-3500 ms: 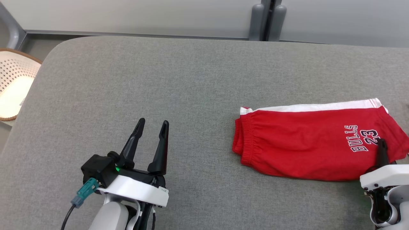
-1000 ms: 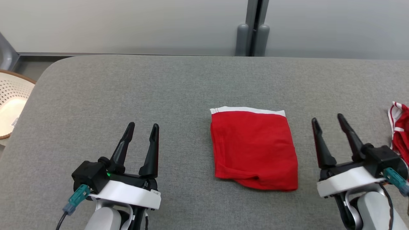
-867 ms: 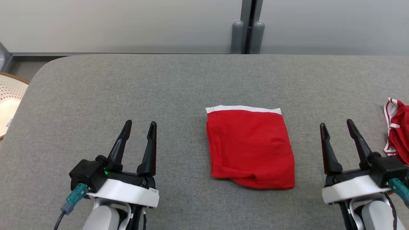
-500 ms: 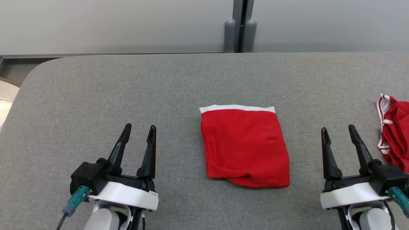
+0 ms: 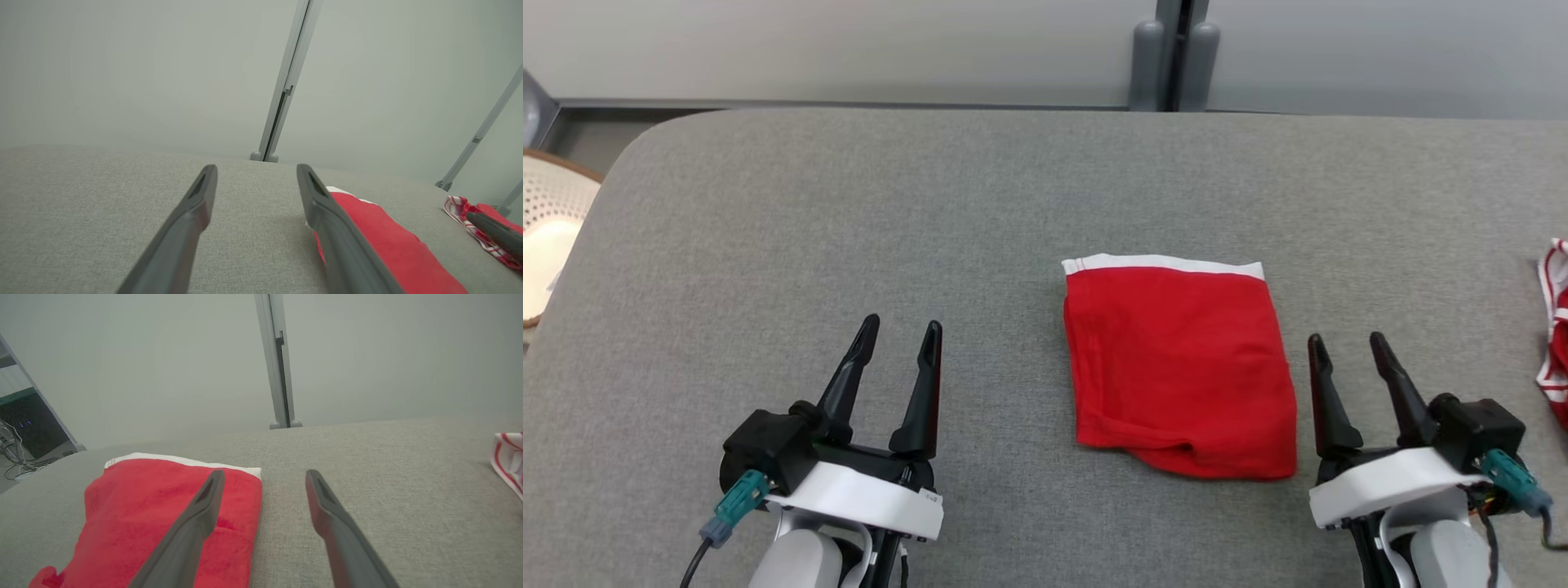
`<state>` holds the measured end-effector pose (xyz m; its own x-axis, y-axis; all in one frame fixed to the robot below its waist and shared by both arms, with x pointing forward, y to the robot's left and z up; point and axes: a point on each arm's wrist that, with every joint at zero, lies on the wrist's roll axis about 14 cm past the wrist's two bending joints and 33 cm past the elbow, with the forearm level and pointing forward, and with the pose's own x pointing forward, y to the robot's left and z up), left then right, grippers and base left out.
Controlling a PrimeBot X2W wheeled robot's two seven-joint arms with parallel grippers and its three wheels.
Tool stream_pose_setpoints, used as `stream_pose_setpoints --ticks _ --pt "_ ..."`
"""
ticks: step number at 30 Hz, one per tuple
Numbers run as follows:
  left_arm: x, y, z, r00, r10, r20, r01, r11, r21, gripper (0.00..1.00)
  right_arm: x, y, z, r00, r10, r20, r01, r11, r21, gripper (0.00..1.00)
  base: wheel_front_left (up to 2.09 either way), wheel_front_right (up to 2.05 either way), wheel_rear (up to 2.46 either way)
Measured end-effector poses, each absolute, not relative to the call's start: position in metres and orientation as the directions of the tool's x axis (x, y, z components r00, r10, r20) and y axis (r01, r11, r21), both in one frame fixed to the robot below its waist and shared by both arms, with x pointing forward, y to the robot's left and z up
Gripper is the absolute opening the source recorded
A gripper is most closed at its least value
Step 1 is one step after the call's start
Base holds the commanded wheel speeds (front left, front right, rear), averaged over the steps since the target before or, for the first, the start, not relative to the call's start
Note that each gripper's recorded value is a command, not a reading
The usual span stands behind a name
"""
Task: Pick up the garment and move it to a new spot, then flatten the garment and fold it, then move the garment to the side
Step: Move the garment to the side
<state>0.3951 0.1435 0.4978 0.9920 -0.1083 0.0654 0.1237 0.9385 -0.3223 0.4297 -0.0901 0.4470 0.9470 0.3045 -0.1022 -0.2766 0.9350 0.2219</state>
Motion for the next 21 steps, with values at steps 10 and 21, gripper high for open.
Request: stream_pose_setpoints --ticks 10,21 --pt "0.394 0.160 0.486 0.998 -0.062 0.027 0.067 0.948 -0.311 1.00 0.434 -0.063 0.386 0.872 0.374 -0.317 -0.299 0.918 0.260 1.00 0.00 0.00 0.00" --pt "0.396 0.162 0.487 0.998 -0.055 0.029 0.061 0.950 -0.305 1.00 0.432 -0.053 0.373 0.829 0.430 -0.358 -0.378 0.902 0.207 0.00 0.00 0.00 0.00"
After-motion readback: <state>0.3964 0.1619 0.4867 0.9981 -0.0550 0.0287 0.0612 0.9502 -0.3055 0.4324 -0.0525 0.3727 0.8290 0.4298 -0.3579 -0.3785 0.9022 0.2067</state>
